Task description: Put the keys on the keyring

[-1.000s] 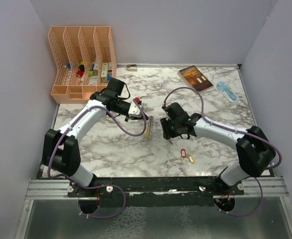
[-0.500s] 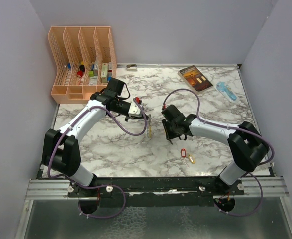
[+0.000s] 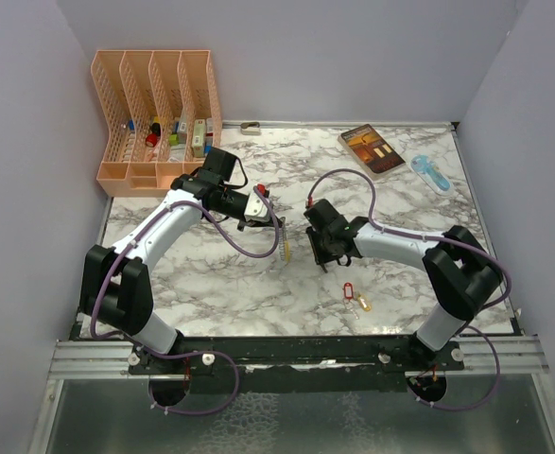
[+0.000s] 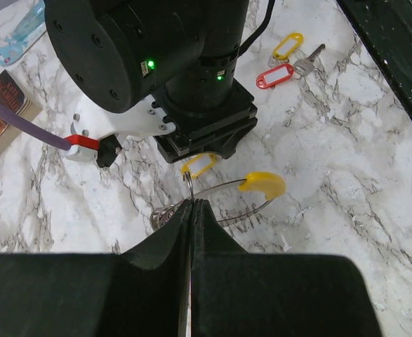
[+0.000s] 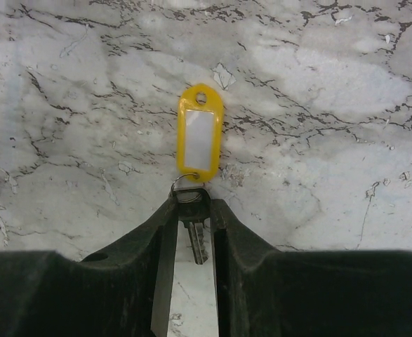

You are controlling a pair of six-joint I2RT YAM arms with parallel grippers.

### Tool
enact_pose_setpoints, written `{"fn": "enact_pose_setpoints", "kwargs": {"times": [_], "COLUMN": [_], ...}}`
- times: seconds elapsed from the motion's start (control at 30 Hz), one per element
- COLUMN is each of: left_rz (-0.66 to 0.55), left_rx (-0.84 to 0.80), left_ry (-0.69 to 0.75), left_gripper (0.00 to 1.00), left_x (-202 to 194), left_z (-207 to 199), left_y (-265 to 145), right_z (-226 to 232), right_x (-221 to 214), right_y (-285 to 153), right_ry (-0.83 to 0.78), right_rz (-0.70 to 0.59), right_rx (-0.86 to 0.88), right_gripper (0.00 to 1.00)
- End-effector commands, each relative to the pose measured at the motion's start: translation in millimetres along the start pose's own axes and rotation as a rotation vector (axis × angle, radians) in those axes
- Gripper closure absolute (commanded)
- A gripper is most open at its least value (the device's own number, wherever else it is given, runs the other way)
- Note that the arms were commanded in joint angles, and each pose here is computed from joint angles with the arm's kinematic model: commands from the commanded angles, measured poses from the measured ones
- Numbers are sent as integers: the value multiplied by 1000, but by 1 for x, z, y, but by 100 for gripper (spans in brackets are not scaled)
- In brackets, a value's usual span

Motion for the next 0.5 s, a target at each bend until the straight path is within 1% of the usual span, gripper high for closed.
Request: {"fn": "enact_pose_setpoints", "kwargs": {"times": [0.0,0.13,0.27,0.47], "left_rz": [-13,-13,-12,-16], "left_rx": [17,17,17,16], "left_ry": [33,32,30,33], "left_gripper": [100,100,100,100], "left_x": [9,8,8,9], "left_z": [0,0,0,0], "left_y": [-5,-5,-5,-4], "right_z": [-2,-1,4,1], "right_x": [19,26,34,30], "right_y": [2,0,-4,1], "right_ry": [13,15,9,3], "right_rz": [-56,-71,-88,-69], "right_rx": [-32,-30,1,-23], "right_gripper": [75,75,71,71]}}
Point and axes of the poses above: each gripper's point midway between its finger pads, its own y axis out along the fingers, its own z axis along the line the jaws close on, x = y × z, the point moved 2 cm from there along -y, back along the fingers, and after that the axes turned 15 degrees about -y, right-handed, at the moved point
